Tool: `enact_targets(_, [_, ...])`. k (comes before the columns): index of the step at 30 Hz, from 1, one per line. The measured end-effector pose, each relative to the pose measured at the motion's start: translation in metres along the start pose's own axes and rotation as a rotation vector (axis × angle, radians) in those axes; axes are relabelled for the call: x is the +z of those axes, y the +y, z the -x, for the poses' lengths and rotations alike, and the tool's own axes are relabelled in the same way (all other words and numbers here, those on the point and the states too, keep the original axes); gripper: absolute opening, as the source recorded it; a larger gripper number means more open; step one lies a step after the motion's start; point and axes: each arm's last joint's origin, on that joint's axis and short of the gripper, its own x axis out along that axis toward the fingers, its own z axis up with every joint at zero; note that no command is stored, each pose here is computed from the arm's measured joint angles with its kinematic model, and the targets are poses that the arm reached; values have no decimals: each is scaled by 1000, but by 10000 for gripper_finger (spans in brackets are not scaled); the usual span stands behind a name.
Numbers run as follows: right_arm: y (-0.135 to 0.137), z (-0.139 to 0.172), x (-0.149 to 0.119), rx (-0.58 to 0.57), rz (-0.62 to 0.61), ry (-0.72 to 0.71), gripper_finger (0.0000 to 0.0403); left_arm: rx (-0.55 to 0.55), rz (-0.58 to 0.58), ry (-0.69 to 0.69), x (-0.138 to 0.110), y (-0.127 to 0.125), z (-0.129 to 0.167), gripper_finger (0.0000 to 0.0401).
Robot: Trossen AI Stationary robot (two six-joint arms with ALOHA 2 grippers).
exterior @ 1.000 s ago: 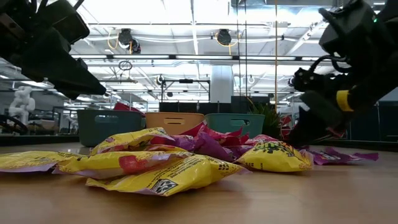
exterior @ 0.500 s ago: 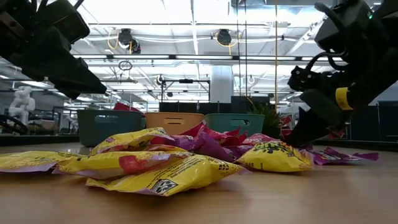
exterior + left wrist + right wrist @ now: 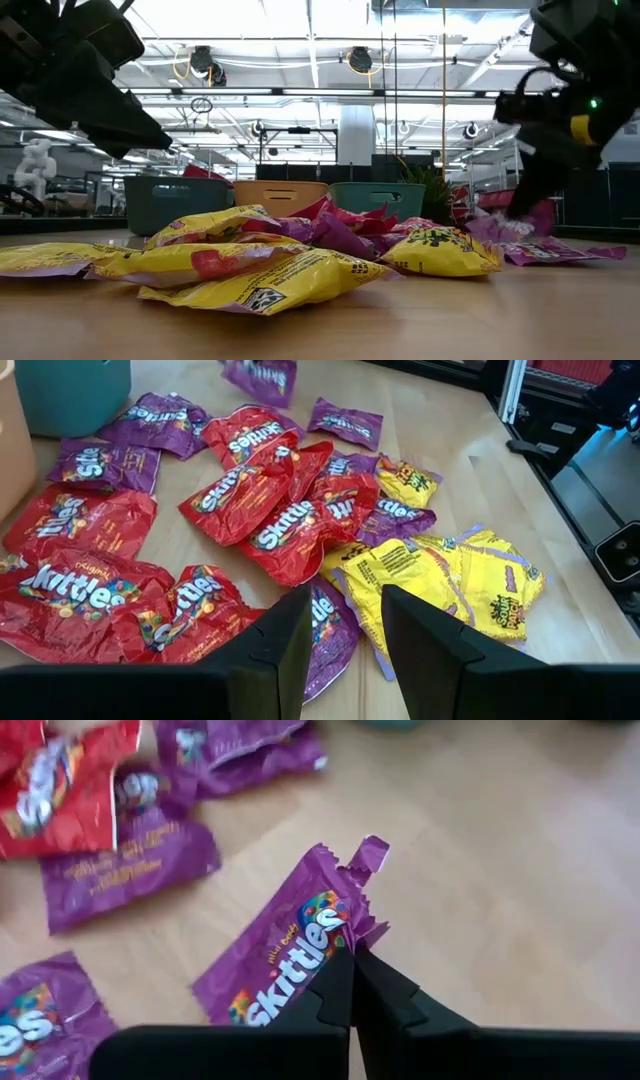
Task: Sort candy
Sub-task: Put the purple candy into the green bin
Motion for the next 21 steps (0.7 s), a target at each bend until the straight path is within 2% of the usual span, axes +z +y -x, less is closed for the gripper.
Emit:
enact_targets(4, [5,17,20,-33,18,-49,1,0,0,0,0,0,0,132])
enact_targets(11, [21,39,71,-4,39,-211,1,0,0,0,0,0,0,132])
enact_targets(17, [18,36,108,14,47,-317,1,0,-1,0,0,0,0,132])
enact_targets(21, [15,33,127,72,32,-383,1,0,-1,0,0,0,0,132])
